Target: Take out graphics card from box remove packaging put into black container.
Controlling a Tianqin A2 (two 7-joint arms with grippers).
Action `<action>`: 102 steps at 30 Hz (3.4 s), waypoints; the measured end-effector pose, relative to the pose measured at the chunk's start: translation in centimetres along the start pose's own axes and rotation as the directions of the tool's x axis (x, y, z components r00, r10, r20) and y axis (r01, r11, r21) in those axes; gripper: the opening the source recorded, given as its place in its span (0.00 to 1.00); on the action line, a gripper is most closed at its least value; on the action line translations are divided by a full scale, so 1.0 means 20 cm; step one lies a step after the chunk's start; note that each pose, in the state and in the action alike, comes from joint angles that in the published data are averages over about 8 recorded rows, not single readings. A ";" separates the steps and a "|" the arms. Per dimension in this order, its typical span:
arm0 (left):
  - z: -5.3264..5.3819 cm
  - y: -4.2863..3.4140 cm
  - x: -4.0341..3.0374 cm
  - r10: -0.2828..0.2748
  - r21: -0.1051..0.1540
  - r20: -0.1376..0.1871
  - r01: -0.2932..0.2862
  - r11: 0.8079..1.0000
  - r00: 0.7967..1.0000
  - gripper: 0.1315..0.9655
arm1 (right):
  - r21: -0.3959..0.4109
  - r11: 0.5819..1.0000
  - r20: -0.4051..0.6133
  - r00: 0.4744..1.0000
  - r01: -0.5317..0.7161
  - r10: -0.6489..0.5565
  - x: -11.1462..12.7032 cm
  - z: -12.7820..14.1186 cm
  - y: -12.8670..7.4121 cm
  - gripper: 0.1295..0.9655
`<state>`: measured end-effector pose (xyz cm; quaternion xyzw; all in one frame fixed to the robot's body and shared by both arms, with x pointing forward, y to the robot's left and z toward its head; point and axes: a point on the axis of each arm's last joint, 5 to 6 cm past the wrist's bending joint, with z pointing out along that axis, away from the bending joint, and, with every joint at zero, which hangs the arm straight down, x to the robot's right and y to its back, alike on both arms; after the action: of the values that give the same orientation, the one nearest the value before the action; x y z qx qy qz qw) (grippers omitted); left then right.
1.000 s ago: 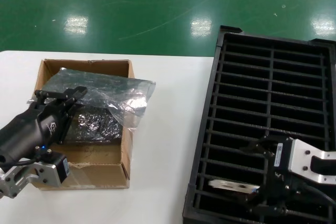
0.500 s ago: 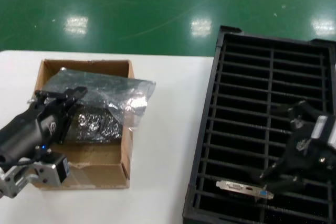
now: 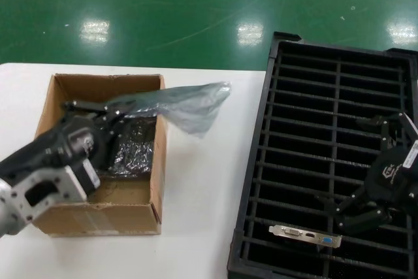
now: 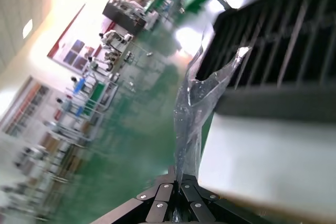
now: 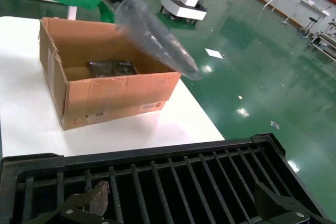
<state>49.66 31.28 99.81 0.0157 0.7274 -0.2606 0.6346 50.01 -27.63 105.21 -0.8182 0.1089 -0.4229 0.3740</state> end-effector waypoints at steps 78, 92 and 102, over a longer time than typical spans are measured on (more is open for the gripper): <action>0.29 -0.022 0.024 -0.689 0.173 0.168 0.667 0.724 0.705 0.95 | 0.285 0.939 -0.103 0.968 -0.191 0.228 -0.11 0.18 0.19 1.00; 0.27 0.020 0.211 -0.760 0.185 0.195 0.738 0.649 0.620 1.00 | 0.363 0.885 -0.204 0.903 -0.290 0.379 -0.19 0.26 0.32 1.00; 0.25 0.053 0.353 -0.803 0.169 0.232 0.790 0.590 0.550 1.00 | 0.388 0.848 -0.289 0.826 -0.361 0.484 -0.27 0.30 0.43 1.00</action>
<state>53.19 28.05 92.57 -0.3382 0.5506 -0.5350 0.5443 52.50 -27.76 93.61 -0.6052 0.2899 -0.4885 0.5577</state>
